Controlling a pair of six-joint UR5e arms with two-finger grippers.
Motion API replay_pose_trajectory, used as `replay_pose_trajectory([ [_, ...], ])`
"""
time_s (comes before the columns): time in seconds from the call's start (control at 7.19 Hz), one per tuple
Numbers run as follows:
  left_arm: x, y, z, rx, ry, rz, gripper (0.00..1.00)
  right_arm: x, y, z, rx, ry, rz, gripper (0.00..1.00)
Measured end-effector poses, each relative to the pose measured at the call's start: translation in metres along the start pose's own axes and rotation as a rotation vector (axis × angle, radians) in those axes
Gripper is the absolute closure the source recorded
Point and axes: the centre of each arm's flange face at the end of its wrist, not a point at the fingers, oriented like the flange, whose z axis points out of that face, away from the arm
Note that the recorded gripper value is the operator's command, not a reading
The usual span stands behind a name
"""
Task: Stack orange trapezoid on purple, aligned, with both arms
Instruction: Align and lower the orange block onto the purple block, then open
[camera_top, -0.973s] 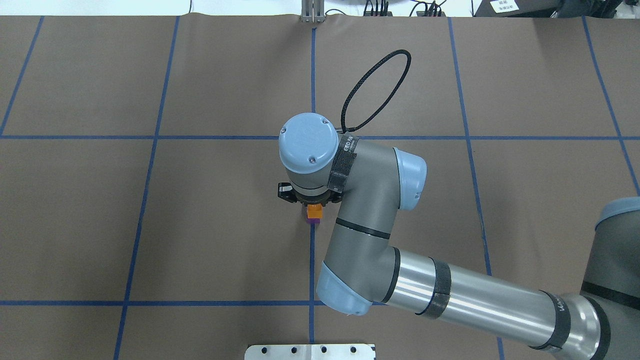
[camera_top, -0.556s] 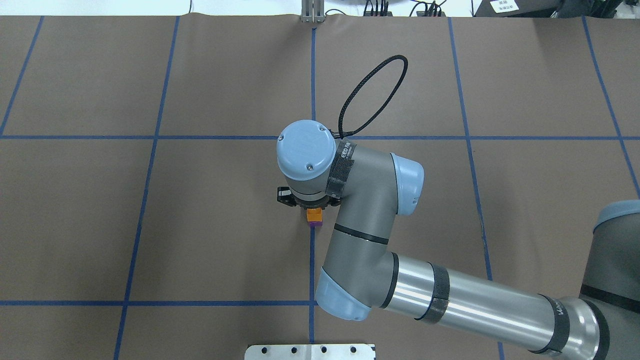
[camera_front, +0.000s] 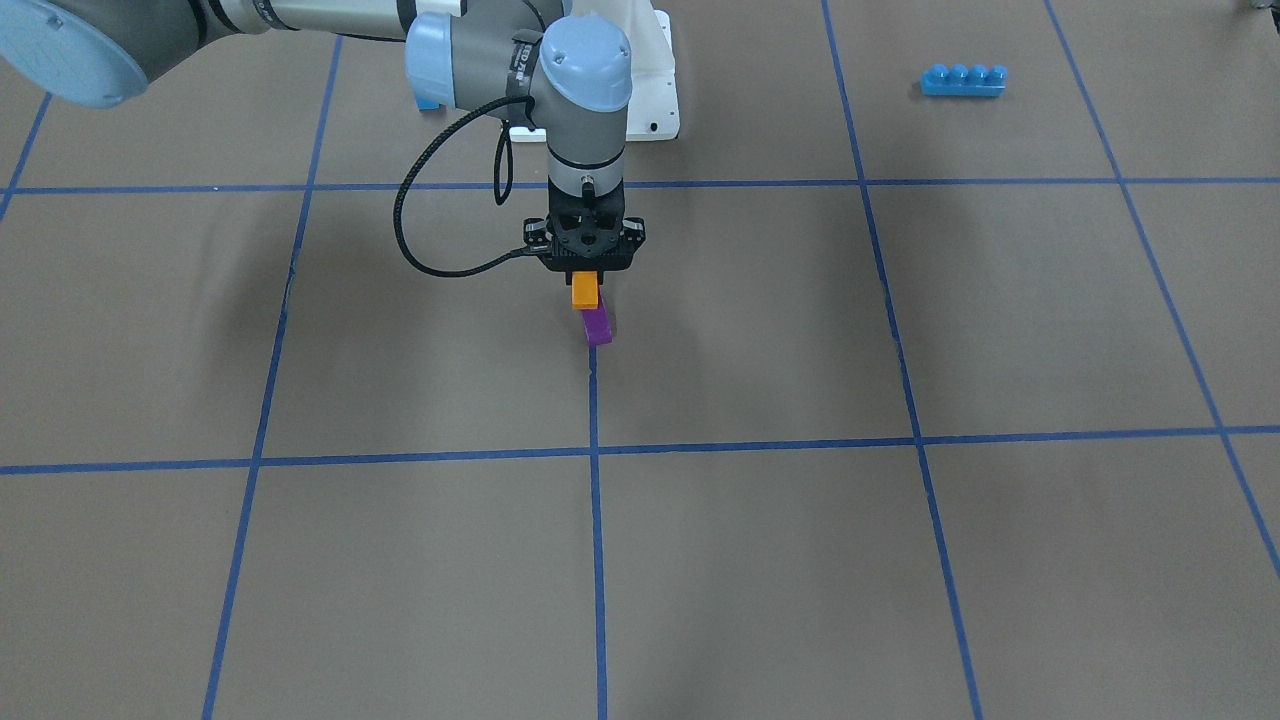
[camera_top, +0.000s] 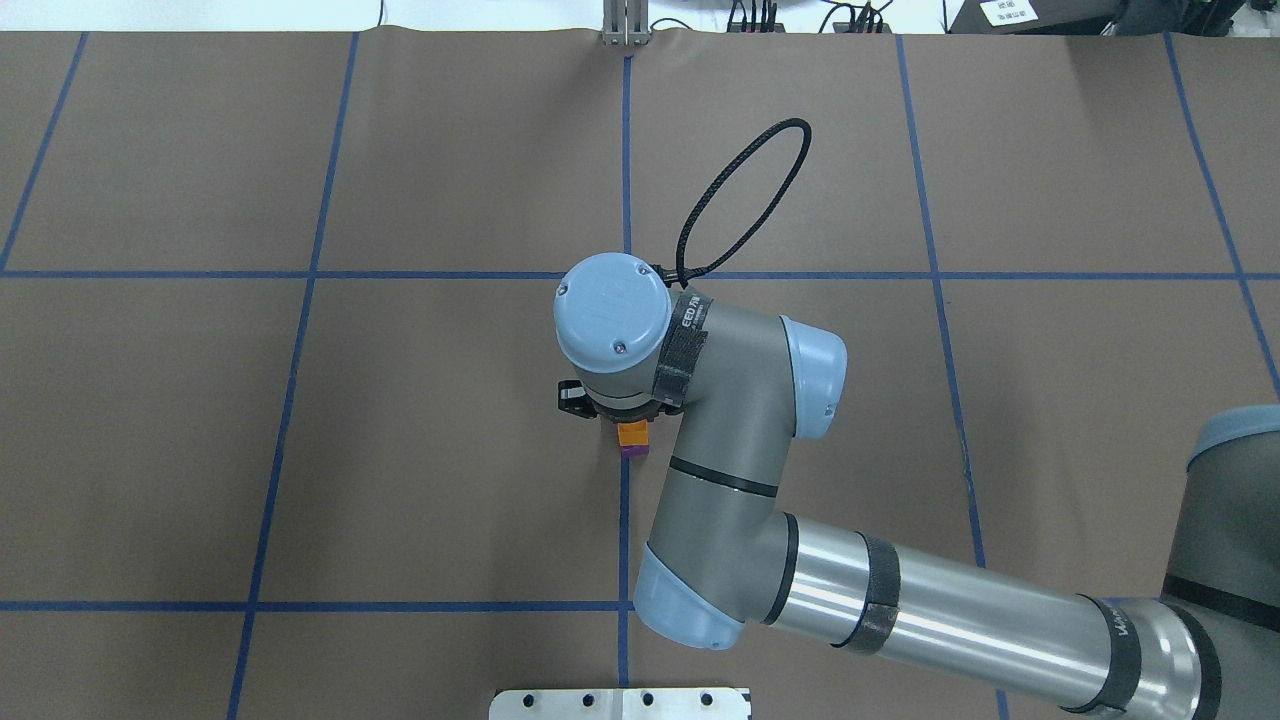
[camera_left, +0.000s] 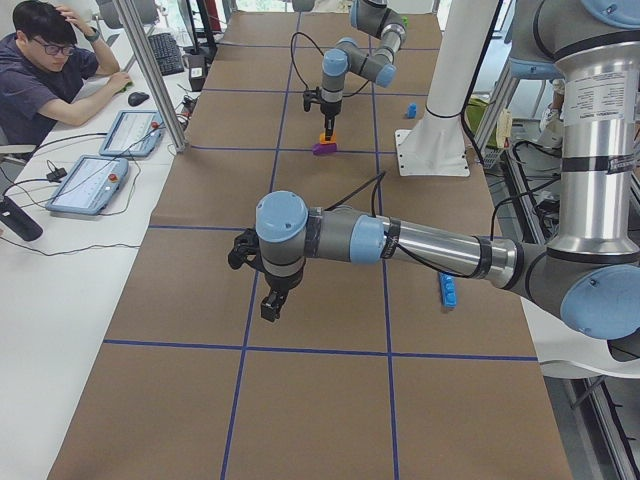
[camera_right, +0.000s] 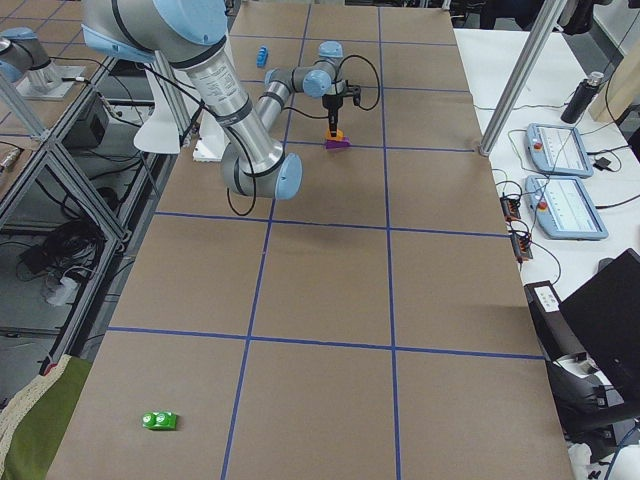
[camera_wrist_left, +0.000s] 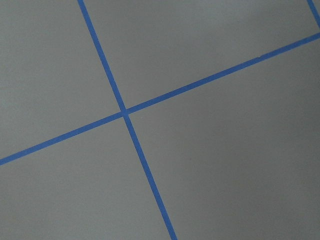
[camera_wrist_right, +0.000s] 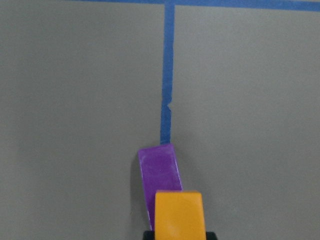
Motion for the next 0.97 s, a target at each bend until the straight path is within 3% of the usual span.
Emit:
replay_pose_trajectory([
  [0.42, -0.0001, 0.0002, 0.0001, 0.000, 0.000, 0.000, 0.00, -0.0013, 0.0029, 0.0009, 0.013, -0.032, -0.045, 1.00],
  [0.97, -0.0007, 0.0009, 0.0008, -0.002, 0.000, -0.001, 0.00, -0.0019, 0.0080, 0.0042, 0.016, -0.032, -0.085, 1.00],
])
